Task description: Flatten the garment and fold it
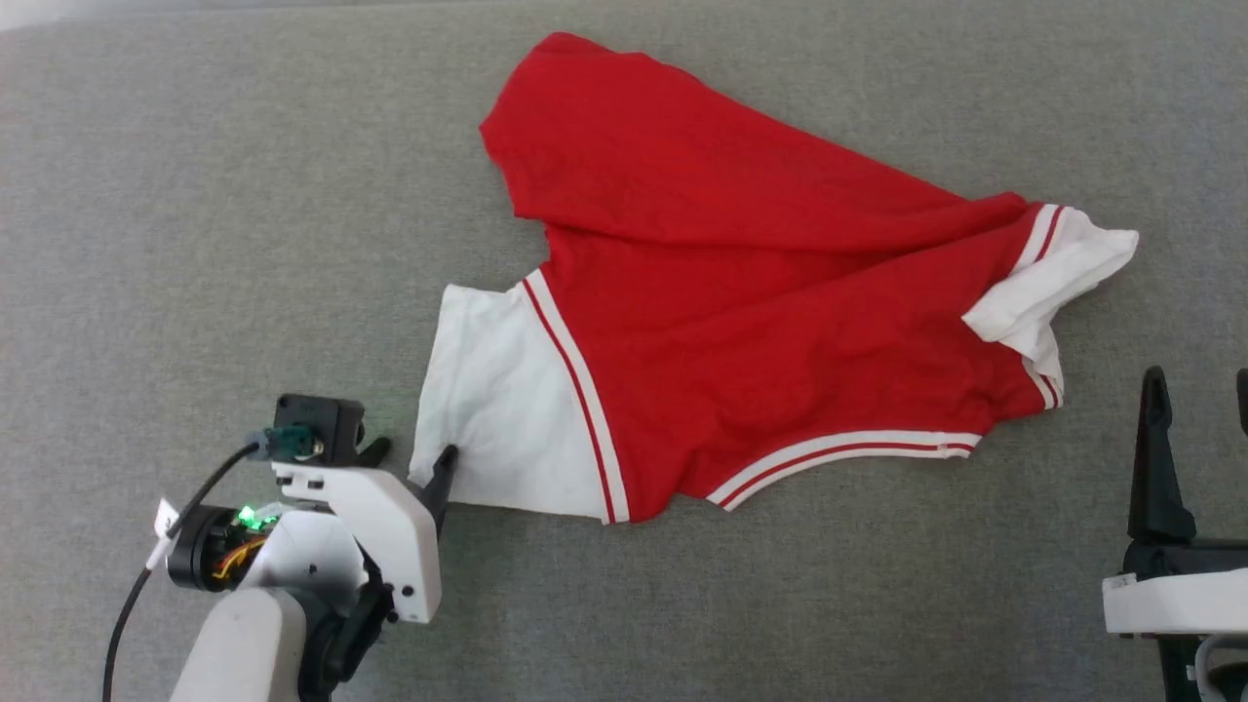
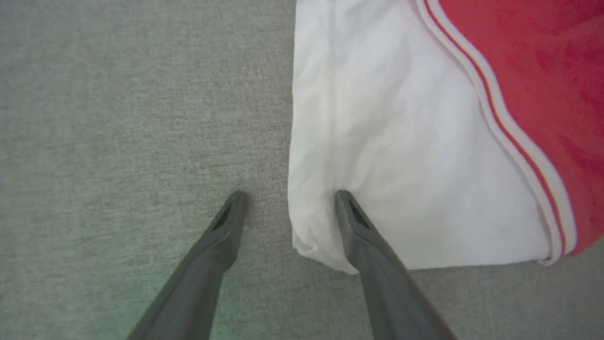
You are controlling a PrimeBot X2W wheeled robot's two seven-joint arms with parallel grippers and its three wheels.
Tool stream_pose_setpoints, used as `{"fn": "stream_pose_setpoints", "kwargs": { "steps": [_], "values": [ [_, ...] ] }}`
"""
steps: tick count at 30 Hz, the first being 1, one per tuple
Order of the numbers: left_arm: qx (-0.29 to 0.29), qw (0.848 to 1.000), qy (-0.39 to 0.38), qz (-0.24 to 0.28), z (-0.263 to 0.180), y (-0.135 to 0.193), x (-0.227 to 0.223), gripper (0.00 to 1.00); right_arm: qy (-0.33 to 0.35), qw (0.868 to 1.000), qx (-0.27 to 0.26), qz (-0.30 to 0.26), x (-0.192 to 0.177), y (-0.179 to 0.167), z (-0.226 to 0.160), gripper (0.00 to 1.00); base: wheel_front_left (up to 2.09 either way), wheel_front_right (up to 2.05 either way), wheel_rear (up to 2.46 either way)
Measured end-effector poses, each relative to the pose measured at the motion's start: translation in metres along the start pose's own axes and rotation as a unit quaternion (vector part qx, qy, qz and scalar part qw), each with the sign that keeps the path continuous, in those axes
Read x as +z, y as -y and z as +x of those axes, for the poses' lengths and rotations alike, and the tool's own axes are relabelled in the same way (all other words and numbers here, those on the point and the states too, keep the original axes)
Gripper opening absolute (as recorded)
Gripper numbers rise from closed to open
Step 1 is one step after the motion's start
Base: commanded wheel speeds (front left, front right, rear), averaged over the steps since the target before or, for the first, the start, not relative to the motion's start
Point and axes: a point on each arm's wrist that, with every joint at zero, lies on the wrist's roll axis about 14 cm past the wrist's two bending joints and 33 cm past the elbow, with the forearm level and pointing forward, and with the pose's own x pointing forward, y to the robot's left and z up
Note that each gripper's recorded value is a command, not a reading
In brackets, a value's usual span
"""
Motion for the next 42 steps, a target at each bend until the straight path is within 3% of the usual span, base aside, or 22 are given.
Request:
{"fn": "stream_pose_setpoints", "kwargs": {
  "steps": [11,12,13,14,18,23,28,32,37,42],
  "values": [
    [-0.066,0.996,-0.057,-0.010,-0.005,0.032,-0.006,1.00,-0.008,1.000,-0.010,0.010,-0.007,0.005,-0.008,1.00,0.00,0.00,0.00],
    [-0.067,0.996,-0.057,-0.009,-0.006,0.033,-0.006,0.94,-0.007,1.000,-0.010,0.011,-0.006,0.006,-0.009,1.00,0.00,0.00,0.00],
    [-0.067,0.996,-0.057,-0.009,-0.006,0.033,-0.006,0.43,-0.005,1.000,-0.011,0.012,-0.005,0.006,-0.009,1.00,0.00,0.00,0.00],
    [-0.066,0.996,-0.054,-0.009,-0.007,0.033,-0.006,0.00,-0.004,1.000,-0.011,0.013,-0.004,0.006,-0.009,1.00,0.00,0.00,0.00],
    [-0.058,0.998,-0.031,-0.015,-0.007,0.031,-0.006,0.00,0.001,1.000,-0.012,0.014,-0.002,0.007,-0.010,1.00,0.00,0.00,0.00],
    [-0.049,0.996,0.026,-0.064,-0.013,0.031,0.007,0.00,0.011,1.000,-0.013,0.015,0.005,0.008,-0.011,1.00,0.00,0.00,0.00],
    [-0.041,0.982,0.113,-0.149,-0.033,0.020,0.039,0.00,0.020,1.000,-0.010,0.015,0.011,0.006,-0.010,1.00,0.00,0.00,0.00],
    [0.000,0.966,0.161,-0.201,-0.058,-0.007,0.043,0.00,0.016,1.000,-0.002,0.014,0.011,0.001,-0.009,1.00,0.00,0.00,0.00],
    [0.086,0.951,0.183,-0.235,-0.091,-0.052,0.021,0.00,0.008,1.000,0.003,0.009,0.009,-0.002,-0.005,1.00,0.00,0.00,0.00],
    [0.089,0.945,0.185,-0.256,-0.098,-0.051,0.011,0.00,-0.010,1.000,0.025,0.009,0.002,-0.017,0.001,1.00,0.00,0.00,0.00]
  ]
}}
